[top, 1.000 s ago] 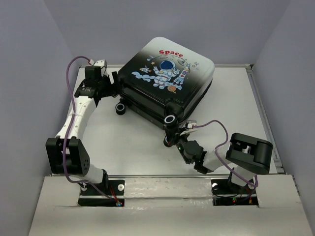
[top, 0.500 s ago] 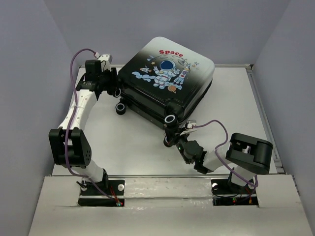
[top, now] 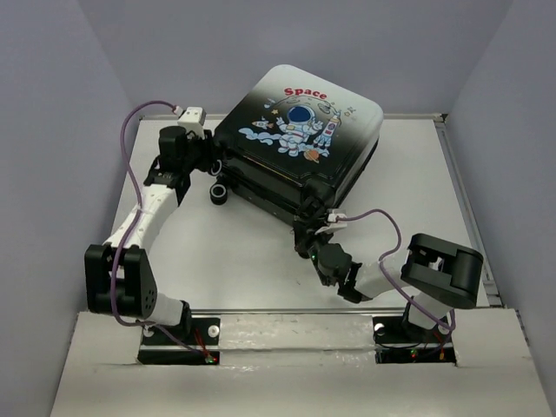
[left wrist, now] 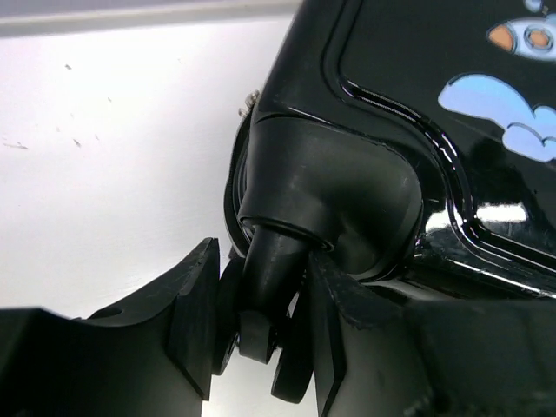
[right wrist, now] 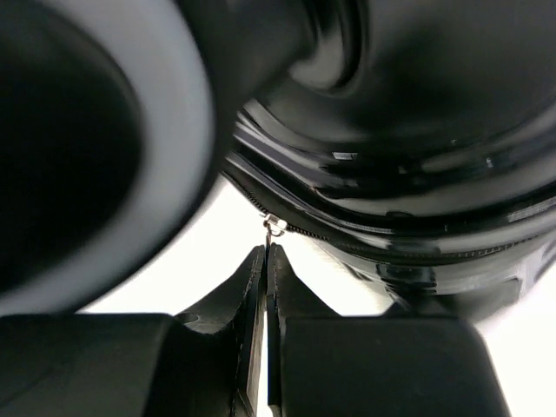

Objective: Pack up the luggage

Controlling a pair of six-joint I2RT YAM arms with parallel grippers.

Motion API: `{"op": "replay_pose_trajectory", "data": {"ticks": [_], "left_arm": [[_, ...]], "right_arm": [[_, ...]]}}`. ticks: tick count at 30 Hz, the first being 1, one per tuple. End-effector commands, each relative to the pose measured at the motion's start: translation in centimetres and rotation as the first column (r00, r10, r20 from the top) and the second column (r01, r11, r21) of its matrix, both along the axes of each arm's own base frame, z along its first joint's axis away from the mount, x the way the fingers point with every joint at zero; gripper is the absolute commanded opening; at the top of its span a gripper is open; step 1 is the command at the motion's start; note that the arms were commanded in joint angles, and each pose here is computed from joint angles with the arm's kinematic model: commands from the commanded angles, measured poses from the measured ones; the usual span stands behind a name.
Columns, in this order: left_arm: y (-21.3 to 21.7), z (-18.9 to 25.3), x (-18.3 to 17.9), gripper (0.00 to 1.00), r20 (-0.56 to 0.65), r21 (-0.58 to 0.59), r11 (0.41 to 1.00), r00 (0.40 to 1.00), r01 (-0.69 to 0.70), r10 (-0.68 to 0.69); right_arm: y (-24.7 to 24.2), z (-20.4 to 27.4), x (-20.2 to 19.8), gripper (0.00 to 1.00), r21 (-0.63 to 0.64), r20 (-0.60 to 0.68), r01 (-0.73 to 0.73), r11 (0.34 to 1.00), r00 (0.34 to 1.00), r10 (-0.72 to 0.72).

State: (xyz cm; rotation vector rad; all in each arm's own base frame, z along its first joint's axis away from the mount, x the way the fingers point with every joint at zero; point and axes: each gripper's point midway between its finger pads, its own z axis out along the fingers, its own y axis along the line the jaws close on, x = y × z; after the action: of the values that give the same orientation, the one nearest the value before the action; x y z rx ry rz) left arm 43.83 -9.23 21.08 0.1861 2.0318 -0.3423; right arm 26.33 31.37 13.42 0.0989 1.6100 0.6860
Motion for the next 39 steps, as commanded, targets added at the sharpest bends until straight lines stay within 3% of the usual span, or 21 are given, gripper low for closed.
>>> {"op": "replay_pose_trajectory", "data": {"ticks": [1, 4, 8, 14, 19, 22, 25, 27, 29, 31, 32, 34, 36, 39], "left_arm": [[-15.5, -1.1, -11.6, 0.06, -0.167, -0.504, 0.829, 0.914, 0.243, -0.370], [-17.5, -1.1, -16.0, 0.06, -0.155, -0.574, 0.767, 0.881, 0.288, -0.447], [-17.8, 2.1, -19.3, 0.06, -0.062, -0.662, 0.677, 0.876, 0.322, -0.478], [-17.0, 4.1, -22.0, 0.06, -0.004, -0.676, 0.638, 0.865, 0.368, -0.502], [-16.8, 4.8, -23.8, 0.06, 0.022, -0.708, 0.588, 0.845, 0.391, -0.535], [-16.8, 5.7, -23.9, 0.06, 0.051, -0.698, 0.584, 0.843, 0.413, -0.535], [-16.2, 4.9, -23.2, 0.06, 0.025, -0.599, 0.678, 0.856, 0.426, -0.516], [-16.6, 4.9, -23.8, 0.12, 0.027, -0.598, 0.662, 0.837, 0.451, -0.546], [-17.6, 4.3, -24.0, 0.32, 0.003, -0.608, 0.648, 0.817, 0.459, -0.576], [-19.7, 4.6, -25.3, 0.43, 0.011, -0.617, 0.602, 0.770, 0.507, -0.638], [-20.9, 3.7, -25.4, 0.55, -0.024, -0.626, 0.596, 0.751, 0.503, -0.660], [-23.2, 4.8, -26.2, 0.66, -0.001, -0.629, 0.554, 0.711, 0.546, -0.703], [-25.9, 5.6, -26.9, 0.68, 0.012, -0.619, 0.518, 0.666, 0.591, -0.746], [-27.9, 6.5, -24.8, 0.66, 0.035, -0.588, 0.537, 0.682, 0.605, -0.730]], "right_arm": [[7.2, 5.0, -1.4, 0.07, 0.046, 0.035, -0.190, 0.981, 0.981, 0.189], [8.2, 3.7, -0.9, 0.07, -0.025, -0.009, -0.188, 0.982, 0.982, 0.188], [11.1, 2.7, -0.6, 0.07, -0.081, -0.040, -0.242, 0.967, 0.970, 0.239], [13.3, 1.3, -1.5, 0.07, -0.148, -0.055, -0.249, 0.957, 0.968, 0.243], [6.7, -0.3, -0.2, 0.07, -0.292, -0.046, -0.028, 0.956, 0.999, 0.015], [2.9, -0.1, -0.7, 0.07, -0.304, -0.039, 0.038, 0.952, 0.998, -0.052], [-1.1, -2.2, -2.7, 0.07, -0.306, -0.098, 0.007, 0.952, 0.994, -0.039], [-1.6, -2.3, -3.9, 0.07, -0.261, -0.129, -0.055, 0.964, 0.991, 0.022], [-2.4, -3.5, -5.1, 0.07, -0.233, -0.173, -0.106, 0.967, 0.983, 0.066], [-2.4, -3.9, -6.0, 0.07, -0.170, -0.211, -0.143, 0.975, 0.972, 0.106], [-2.8, -4.1, -6.2, 0.07, -0.168, -0.213, -0.147, 0.975, 0.971, 0.110], [-3.3, -3.5, -6.4, 0.07, -0.151, -0.203, -0.143, 0.978, 0.973, 0.111], [-4.0, -2.1, -6.5, 0.07, -0.112, -0.179, -0.134, 0.985, 0.977, 0.113], [-4.4, -0.8, -6.6, 0.07, -0.097, -0.148, -0.140, 0.985, 0.981, 0.124]]}}
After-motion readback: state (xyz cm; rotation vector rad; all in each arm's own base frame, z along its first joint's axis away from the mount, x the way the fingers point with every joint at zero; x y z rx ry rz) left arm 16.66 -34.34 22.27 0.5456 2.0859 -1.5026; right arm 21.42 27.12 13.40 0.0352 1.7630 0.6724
